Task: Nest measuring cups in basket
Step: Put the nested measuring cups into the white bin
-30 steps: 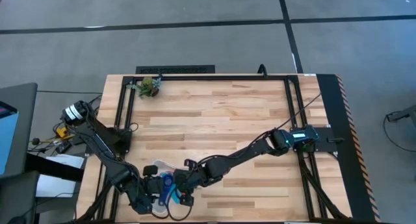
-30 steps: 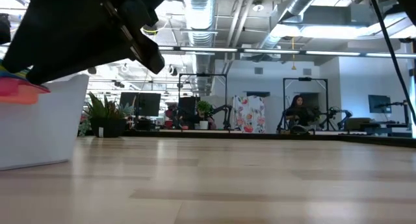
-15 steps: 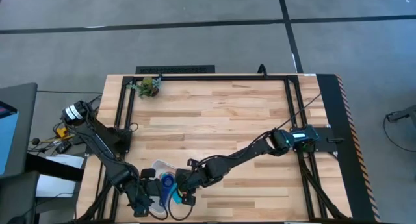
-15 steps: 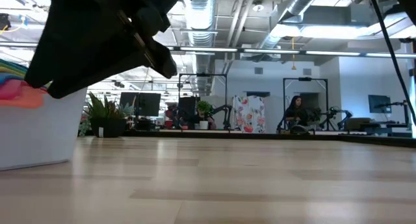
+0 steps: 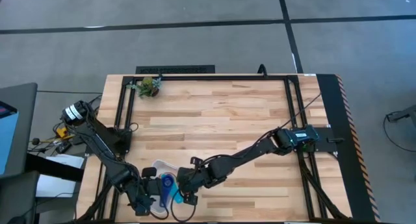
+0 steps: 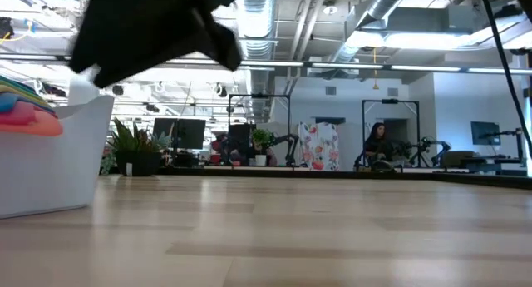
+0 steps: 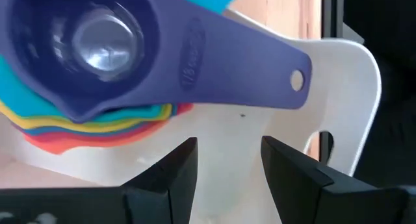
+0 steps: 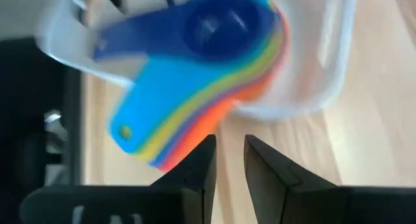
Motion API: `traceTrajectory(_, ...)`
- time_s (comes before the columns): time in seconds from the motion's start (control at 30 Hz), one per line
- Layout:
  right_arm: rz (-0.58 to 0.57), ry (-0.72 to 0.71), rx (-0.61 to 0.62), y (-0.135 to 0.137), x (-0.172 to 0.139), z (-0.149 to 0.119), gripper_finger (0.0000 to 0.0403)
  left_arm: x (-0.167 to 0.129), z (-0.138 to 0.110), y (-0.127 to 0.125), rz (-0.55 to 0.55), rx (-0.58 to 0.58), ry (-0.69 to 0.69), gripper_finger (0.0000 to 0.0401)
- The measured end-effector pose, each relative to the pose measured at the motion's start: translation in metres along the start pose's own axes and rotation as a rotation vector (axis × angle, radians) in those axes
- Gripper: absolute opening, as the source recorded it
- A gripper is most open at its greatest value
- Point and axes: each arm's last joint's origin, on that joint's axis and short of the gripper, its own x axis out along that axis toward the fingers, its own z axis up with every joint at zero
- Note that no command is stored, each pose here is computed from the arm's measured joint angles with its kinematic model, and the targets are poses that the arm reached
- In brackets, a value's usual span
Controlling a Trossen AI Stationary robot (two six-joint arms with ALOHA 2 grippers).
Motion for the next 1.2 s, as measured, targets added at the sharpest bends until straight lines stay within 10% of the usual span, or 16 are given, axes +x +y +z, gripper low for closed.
traceTrajectory(1.2,0.116,0.048,0.068,-0.008,0.035,-0.008,0.0101,0.002,0.016,0.011,0.005,-0.035,-0.027,0.0158)
